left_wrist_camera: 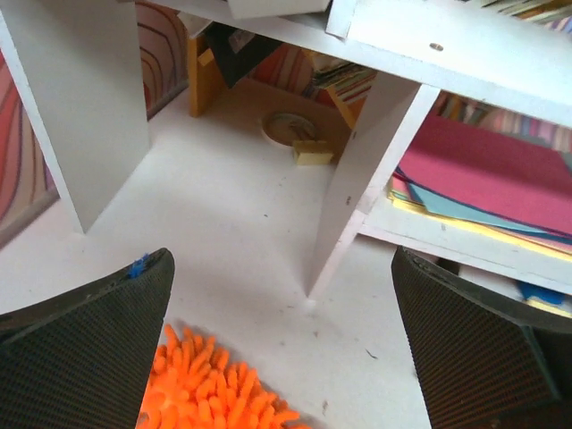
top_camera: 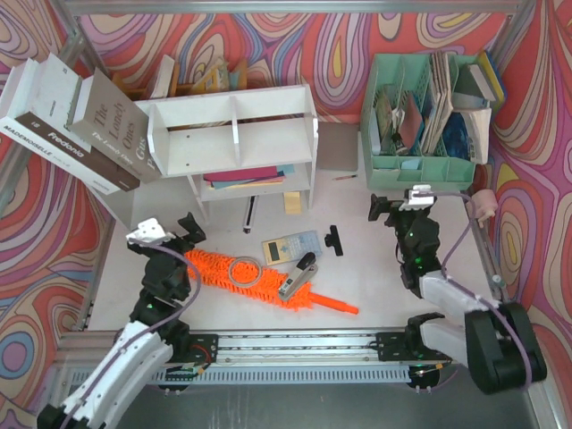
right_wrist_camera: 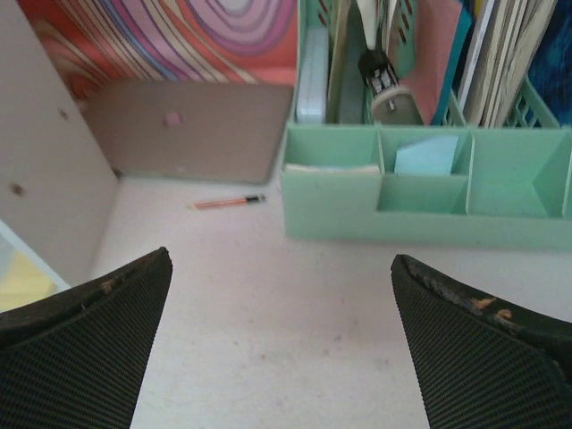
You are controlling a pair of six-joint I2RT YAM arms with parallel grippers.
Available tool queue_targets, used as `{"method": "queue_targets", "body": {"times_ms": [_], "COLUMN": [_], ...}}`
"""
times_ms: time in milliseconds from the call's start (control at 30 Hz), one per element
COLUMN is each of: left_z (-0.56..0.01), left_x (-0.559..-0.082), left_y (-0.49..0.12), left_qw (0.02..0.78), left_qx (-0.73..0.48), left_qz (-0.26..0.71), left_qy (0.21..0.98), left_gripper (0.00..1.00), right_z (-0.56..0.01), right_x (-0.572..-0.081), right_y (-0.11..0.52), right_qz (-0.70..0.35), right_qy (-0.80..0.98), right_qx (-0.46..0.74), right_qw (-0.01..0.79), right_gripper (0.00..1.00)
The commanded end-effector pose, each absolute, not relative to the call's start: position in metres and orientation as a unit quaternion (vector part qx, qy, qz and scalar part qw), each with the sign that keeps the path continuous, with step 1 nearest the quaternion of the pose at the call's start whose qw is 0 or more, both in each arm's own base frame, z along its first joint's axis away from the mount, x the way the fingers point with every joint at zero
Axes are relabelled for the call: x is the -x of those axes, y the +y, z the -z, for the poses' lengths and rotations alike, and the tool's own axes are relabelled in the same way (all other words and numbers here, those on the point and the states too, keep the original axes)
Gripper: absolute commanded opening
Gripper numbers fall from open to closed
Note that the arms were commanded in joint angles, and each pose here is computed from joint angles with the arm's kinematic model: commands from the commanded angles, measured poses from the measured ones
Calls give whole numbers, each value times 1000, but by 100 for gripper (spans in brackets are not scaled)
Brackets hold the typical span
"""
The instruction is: Dust the bookshelf with a duster
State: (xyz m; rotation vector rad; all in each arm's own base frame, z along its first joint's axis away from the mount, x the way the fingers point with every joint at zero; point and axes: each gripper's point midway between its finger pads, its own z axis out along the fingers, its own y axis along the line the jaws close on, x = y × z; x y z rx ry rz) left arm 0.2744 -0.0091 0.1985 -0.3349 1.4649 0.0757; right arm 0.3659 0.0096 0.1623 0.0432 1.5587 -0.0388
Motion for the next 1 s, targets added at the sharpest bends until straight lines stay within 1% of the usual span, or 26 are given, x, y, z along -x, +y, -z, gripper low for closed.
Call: {"method": "queue_targets", "body": {"times_ms": [0, 33, 100, 133, 167, 200, 300, 400, 433, 500, 600, 700, 767, 867, 967], "left_z": [-168, -169, -168, -162, -161, -157, -168, -165, -163, -165, -157, -151, -146, -141, -142], "left_x": [-246, -240, -229, -221, -214, -205, -199, -189, -187, -187, -189, -199, -201, -201, -206], "left_y": [-15, -15, -10, -3, 3, 7, -12, -11, -11, -14, -16, -39, -42, -30, -31], "left_qw": [658, 652, 643, 631, 622, 610, 604, 571, 561, 549, 526, 524, 522, 528, 547], "left_qx": [200, 217, 273, 312, 360, 379, 324, 326, 321, 308, 352, 296, 269, 252, 228], "left_qz": [34, 49, 80, 87, 103, 107, 151, 132, 123, 114, 121, 155, 143, 99, 97], "left_qy": [725, 725, 711, 705, 688, 687, 713, 742, 753, 768, 765, 783, 797, 805, 799], "left_gripper": [98, 98, 98, 98, 98, 98, 98, 98, 98, 98, 99, 98, 99, 99, 98], "right_z": [-178, -185, -169, -171, -175, -177, -186, -193, -189, -194, -198, -198, -193, -184, -168], "right_x": [-344, -340, -323, -319, -316, -314, -312, -315, -316, -315, -307, -301, -296, -288, -282], "right_y": [19, 15, 1, 0, 8, 15, 41, 83, 95, 122, 167, 206, 231, 265, 296], "right_qz": [-54, -70, -89, -92, -108, -121, -167, -237, -244, -234, -208, -210, -198, -193, -198], "right_qy": [707, 701, 720, 719, 723, 727, 754, 786, 800, 811, 822, 830, 833, 836, 844], "right_qx": [-80, -122, -254, -264, -240, -228, -171, -88, -71, -24, 38, 77, 98, 122, 137], "right_qw": [700, 699, 639, 636, 639, 637, 612, 564, 544, 536, 529, 511, 508, 499, 479], "right_gripper": [99, 99, 99, 99, 99, 99, 99, 99, 99, 99, 99, 96, 95, 92, 87]}}
